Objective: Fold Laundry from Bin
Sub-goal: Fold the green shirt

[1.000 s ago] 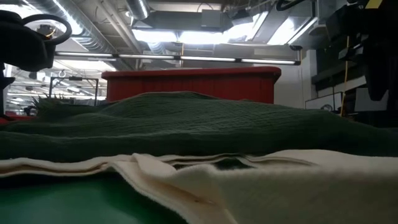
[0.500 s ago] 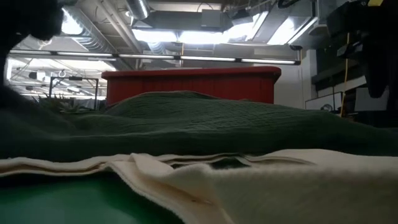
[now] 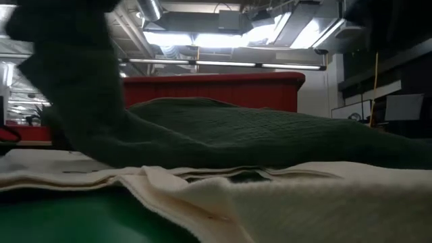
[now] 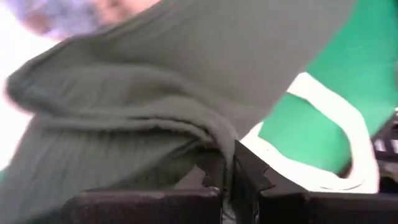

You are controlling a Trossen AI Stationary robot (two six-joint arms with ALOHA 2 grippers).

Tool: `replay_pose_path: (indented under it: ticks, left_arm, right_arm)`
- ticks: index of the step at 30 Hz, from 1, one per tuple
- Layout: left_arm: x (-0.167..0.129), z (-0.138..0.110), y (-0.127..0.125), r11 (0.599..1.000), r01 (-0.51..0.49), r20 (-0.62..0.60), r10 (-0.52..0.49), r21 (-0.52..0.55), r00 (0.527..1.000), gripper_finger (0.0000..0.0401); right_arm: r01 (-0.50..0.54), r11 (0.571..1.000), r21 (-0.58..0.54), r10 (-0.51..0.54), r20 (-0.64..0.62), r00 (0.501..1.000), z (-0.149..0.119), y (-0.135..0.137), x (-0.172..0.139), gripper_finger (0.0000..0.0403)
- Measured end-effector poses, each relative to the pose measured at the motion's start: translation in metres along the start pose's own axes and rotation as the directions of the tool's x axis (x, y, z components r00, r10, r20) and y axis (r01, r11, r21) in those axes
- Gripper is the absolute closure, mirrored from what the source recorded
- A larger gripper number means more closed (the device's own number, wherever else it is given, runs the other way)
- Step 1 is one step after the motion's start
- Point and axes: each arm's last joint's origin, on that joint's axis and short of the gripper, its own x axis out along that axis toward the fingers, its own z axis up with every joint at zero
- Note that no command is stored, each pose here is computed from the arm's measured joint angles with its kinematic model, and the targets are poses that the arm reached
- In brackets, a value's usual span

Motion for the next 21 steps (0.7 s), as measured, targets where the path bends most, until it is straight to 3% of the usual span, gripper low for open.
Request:
replay_pose_path:
  ticks: [11, 21]
  left_arm:
    - [0.018, 0.063, -0.033, 0.959, 0.253, 0.145, -0.270, 0.125, 0.952, 0.0398]
    - [0.048, 0.108, -0.058, 0.849, 0.455, 0.214, -0.513, 0.267, 0.831, 0.0399]
  right_arm:
    - [0.067, 0.998, -0.014, -0.064, 0.177, 0.982, 0.020, -0.002, -0.035, 0.0240]
    - [0.048, 0.999, 0.006, -0.048, 0.244, 0.969, 0.028, -0.003, -0.055, 0.0240]
